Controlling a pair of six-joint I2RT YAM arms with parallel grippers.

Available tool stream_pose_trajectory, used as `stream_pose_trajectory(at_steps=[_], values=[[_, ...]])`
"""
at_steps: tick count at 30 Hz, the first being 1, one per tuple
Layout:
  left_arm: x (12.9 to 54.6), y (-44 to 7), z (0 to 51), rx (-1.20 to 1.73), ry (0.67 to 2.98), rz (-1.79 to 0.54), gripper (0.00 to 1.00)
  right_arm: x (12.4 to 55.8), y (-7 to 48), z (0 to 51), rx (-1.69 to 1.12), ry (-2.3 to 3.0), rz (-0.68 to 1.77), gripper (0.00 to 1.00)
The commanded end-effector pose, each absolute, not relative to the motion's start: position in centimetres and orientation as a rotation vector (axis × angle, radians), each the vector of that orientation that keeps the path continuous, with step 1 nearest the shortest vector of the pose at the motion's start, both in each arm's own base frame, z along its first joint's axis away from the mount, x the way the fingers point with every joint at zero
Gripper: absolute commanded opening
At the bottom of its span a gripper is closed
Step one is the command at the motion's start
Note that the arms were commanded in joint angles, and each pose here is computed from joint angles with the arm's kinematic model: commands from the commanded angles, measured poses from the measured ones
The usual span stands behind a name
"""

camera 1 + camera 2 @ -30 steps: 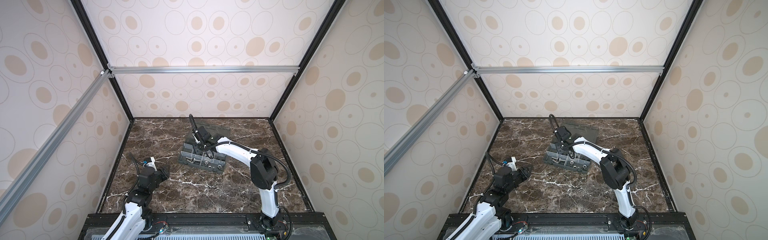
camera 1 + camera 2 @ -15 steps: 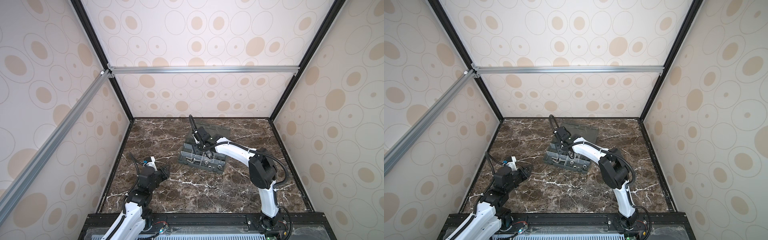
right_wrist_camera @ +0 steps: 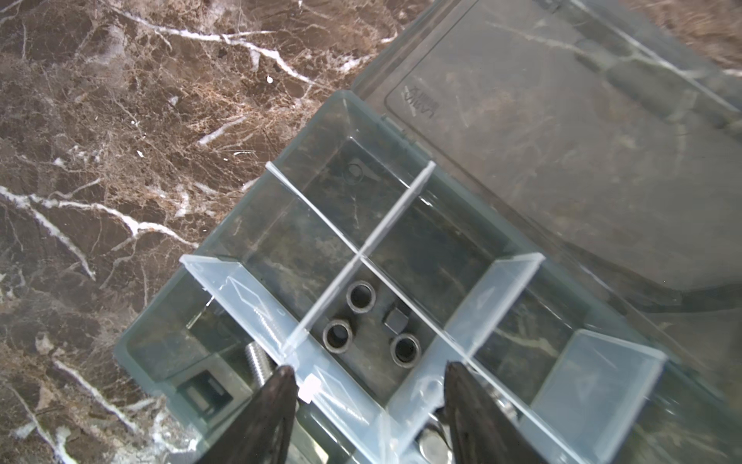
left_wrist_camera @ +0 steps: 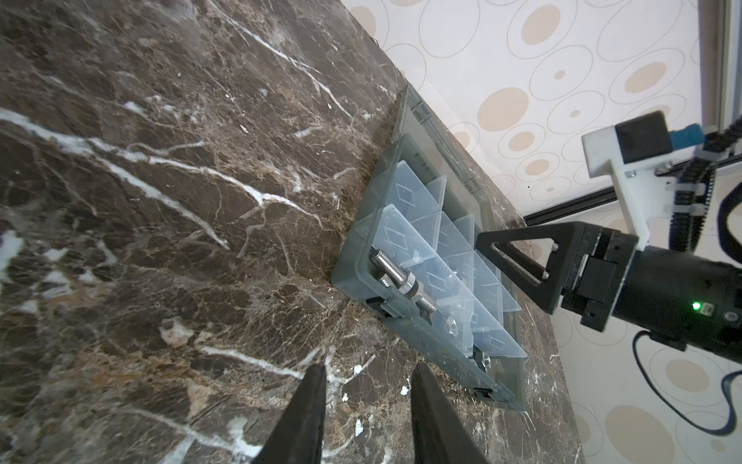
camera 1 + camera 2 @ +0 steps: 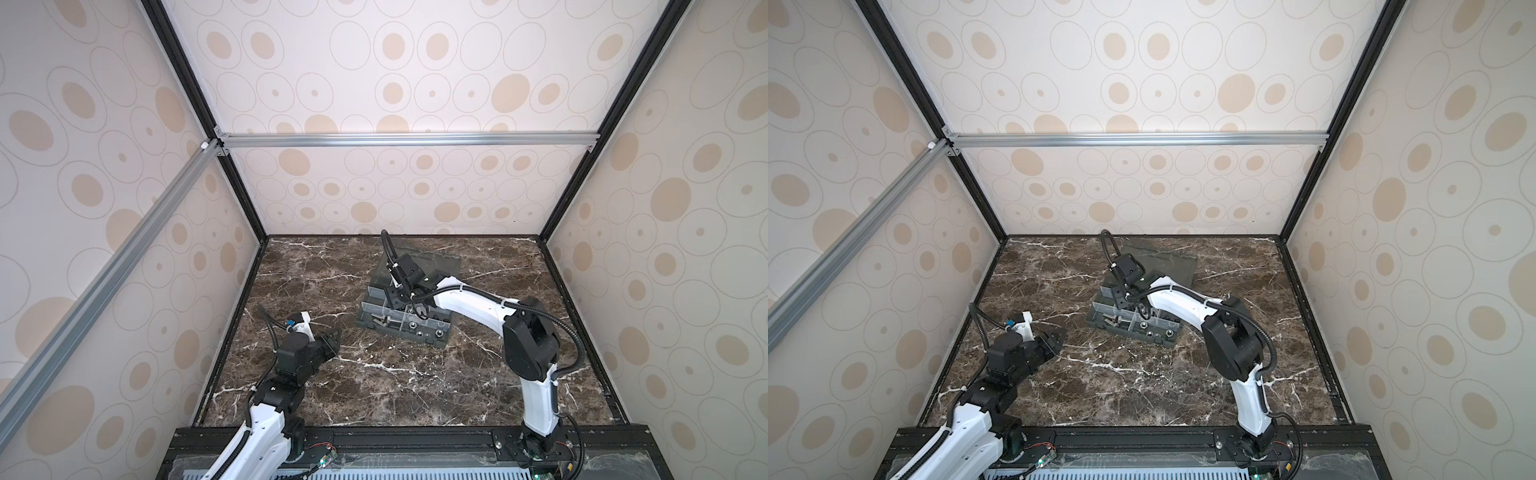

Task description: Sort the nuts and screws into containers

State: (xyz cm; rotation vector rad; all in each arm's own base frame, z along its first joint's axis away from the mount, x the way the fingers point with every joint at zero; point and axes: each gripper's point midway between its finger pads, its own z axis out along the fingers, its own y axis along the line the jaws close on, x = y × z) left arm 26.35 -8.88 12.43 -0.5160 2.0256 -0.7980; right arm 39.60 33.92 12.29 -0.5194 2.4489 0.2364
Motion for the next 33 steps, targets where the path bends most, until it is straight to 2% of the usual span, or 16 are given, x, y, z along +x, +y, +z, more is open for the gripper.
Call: stream_pose_trajectory(at_steps=[1,10,14,17,19,24,27,33], values=[[27.6,-8.5,16.9,-0.468,1.887,-0.796,0.36,40.3,32.6,16.4,-0.465,2.335,0.227,0.63],[28.9,-7.4,20.3,-0.407,1.82,-0.665,0.36,39.7,27.2,19.2,-0.394,2.243,0.113,0.64],[29.4,-6.3,22.3,-0.395,1.759,-0.586,0.4,39.1,24.0,21.1,-0.34,2.156,0.09,0.65],[29.6,-5.3,23.7,-0.391,1.716,-0.51,0.49,38.5,20.8,22.4,-0.256,2.083,0.06,0.7],[29.7,-4.5,24.5,-0.392,1.692,-0.452,0.59,37.9,18.1,23.3,-0.181,2.027,0.026,0.76],[29.7,-2.5,25.7,-0.404,1.636,-0.307,0.84,36.1,12.1,24.0,-0.026,1.95,-0.052,1.0],[29.6,-1.0,25.6,-0.433,1.625,-0.206,0.99,35.1,8.5,23.6,0.082,1.941,-0.112,0.99],[28.7,2.0,25.0,-0.488,1.593,0.006,0.99,32.8,4.5,23.1,0.124,1.909,-0.225,1.0]])
